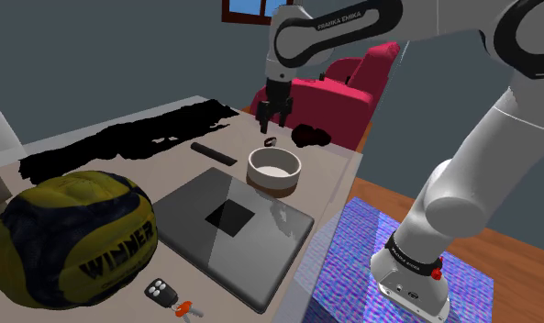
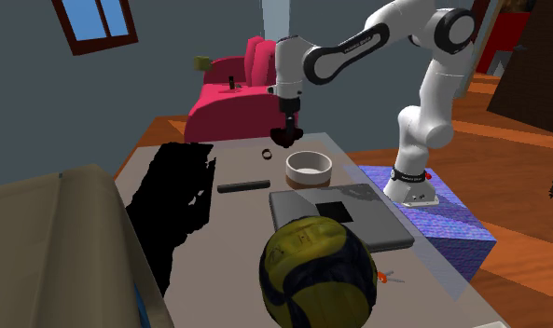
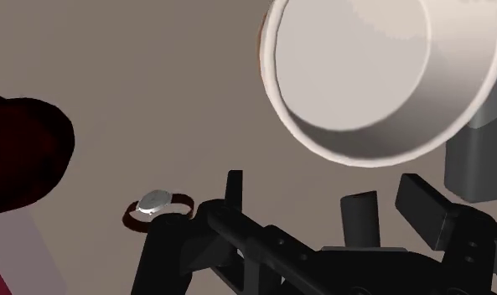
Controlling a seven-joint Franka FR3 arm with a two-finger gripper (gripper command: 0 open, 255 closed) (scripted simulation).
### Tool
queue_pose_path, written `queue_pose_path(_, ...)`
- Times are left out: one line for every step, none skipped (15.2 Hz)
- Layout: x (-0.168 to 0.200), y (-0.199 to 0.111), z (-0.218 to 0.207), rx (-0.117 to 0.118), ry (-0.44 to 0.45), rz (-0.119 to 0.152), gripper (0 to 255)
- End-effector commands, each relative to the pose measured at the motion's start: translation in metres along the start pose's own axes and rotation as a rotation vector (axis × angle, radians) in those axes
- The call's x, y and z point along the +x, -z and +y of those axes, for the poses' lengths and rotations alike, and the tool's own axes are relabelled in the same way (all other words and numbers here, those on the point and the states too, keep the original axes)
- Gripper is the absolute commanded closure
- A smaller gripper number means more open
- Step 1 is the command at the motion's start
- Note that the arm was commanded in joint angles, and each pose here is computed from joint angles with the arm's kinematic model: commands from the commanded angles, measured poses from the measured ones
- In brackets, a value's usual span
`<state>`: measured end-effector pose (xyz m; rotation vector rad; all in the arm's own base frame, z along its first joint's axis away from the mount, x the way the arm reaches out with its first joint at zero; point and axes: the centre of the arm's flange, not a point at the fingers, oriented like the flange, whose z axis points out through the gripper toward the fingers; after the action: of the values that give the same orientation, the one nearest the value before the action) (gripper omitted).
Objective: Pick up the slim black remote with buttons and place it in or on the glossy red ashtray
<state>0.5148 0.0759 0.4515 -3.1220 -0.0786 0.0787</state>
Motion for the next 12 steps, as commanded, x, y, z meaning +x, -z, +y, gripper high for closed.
queue_pose_path(0.020,-0.014,-0.014,0.008,0.020,0.005,0)
queue_pose_path(0.030,-0.020,-0.019,0.012,0.030,0.007,0)
queue_pose_path(0.040,-0.026,-0.024,0.016,0.039,0.009,0)
queue_pose_path(0.050,-0.032,-0.029,0.019,0.049,0.011,0)
queue_pose_path(0.060,-0.038,-0.034,0.023,0.059,0.013,0)
queue_pose_path(0.070,-0.044,-0.040,0.027,0.069,0.015,0)
queue_pose_path(0.080,-0.049,-0.046,0.030,0.078,0.018,0)
queue_pose_path(0.089,-0.055,-0.051,0.034,0.088,0.020,0)
queue_pose_path(0.099,-0.061,-0.057,0.038,0.098,0.022,0)
queue_pose_path(0.109,-0.067,-0.063,0.042,0.108,0.024,0)
queue_pose_path(0.118,-0.072,-0.069,0.045,0.117,0.026,0)
queue_pose_path(0.128,-0.078,-0.075,0.049,0.127,0.028,0)
